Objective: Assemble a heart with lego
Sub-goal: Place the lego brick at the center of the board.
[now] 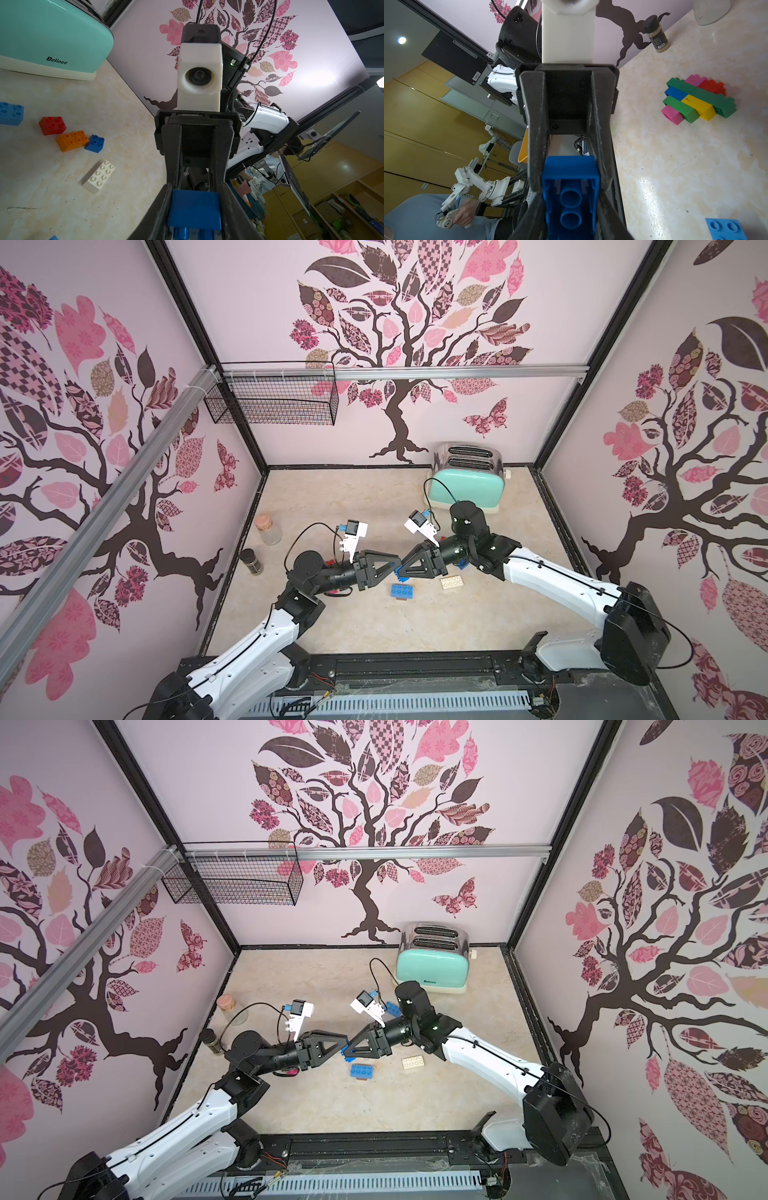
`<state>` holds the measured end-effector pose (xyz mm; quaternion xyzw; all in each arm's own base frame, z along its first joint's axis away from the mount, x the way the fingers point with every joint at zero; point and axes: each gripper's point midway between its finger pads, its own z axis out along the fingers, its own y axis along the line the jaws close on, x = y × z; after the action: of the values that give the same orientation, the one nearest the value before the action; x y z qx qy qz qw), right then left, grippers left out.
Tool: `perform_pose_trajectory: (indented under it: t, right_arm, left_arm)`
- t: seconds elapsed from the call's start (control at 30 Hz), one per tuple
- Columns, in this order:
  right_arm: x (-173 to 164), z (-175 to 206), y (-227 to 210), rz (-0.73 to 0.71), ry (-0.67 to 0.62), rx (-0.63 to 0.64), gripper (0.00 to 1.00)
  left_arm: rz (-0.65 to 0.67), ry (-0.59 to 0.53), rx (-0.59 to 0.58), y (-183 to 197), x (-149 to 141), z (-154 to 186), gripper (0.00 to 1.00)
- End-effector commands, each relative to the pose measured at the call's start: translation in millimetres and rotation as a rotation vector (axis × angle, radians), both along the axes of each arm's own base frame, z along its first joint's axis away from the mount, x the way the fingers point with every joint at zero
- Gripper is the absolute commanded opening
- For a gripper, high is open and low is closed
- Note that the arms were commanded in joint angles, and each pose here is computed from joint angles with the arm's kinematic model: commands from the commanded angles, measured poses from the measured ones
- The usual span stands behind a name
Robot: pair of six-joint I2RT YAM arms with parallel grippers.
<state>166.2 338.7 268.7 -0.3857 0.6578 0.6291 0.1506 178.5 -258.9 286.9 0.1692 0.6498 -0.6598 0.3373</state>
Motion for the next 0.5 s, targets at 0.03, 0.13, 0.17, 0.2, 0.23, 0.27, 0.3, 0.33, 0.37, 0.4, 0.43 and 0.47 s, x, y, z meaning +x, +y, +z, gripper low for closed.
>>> perform_pose_trajectory:
  t: [0.03, 0.13, 0.17, 0.2, 0.23, 0.27, 0.3, 0.33, 0.37, 0.4, 0.43, 0.47]
  right_arm:
    - [3.8, -6.4, 0.8, -0.011, 0.013, -0.016, 0.29]
    - [5.3, -4.2, 1.8, -0.016, 0.011, -0.011, 0.29]
    - [5.9, -3.9, 2.2, -0.017, 0.013, -0.011, 0.29]
    - [6.4, -3.3, 2.5, -0.018, 0.013, -0.011, 0.29]
    - [6.7, -2.6, 3.1, -0.018, 0.014, -0.010, 0.29]
    - [7.3, -2.9, 3.1, -0.019, 0.017, -0.011, 0.30]
    - [7.6, -3.3, 3.5, -0.021, 0.020, -0.012, 0.31]
    - [8.0, -3.6, 3.8, -0.024, 0.020, -0.014, 0.32]
    - [9.1, -3.8, 3.8, -0.029, 0.022, -0.016, 0.34]
    - [9.1, -4.7, 4.1, -0.030, 0.026, -0.019, 0.35]
    - [9.8, -5.0, 4.1, -0.033, 0.029, -0.020, 0.38]
    - [11.4, -5.9, 4.4, -0.043, 0.031, -0.025, 0.41]
  left_arm:
    - [-0.035, -0.067, -0.042, 0.4, -7.6, 18.3, 0.39]
    - [-0.055, -0.066, -0.045, -0.1, -10.9, 17.4, 0.44]
    - [-0.054, -0.065, -0.044, 0.1, -11.0, 16.5, 0.43]
    - [-0.050, -0.062, -0.043, 0.4, -10.4, 15.6, 0.41]
    - [-0.049, -0.060, -0.042, 0.3, -10.4, 14.5, 0.39]
    - [-0.046, -0.056, -0.039, 0.4, -9.6, 12.3, 0.35]
    - [-0.044, -0.054, -0.038, 0.4, -9.4, 11.6, 0.32]
    - [-0.043, -0.052, -0.036, 0.4, -9.1, 10.4, 0.27]
    - [-0.043, -0.050, -0.033, 0.1, -8.8, 9.5, 0.23]
    - [-0.041, -0.048, -0.030, 0.1, -8.5, 8.7, 0.21]
    - [-0.036, -0.046, -0.025, 0.3, -7.8, 7.3, 0.19]
    - [-0.032, -0.043, -0.019, 0.2, -6.9, 5.7, 0.18]
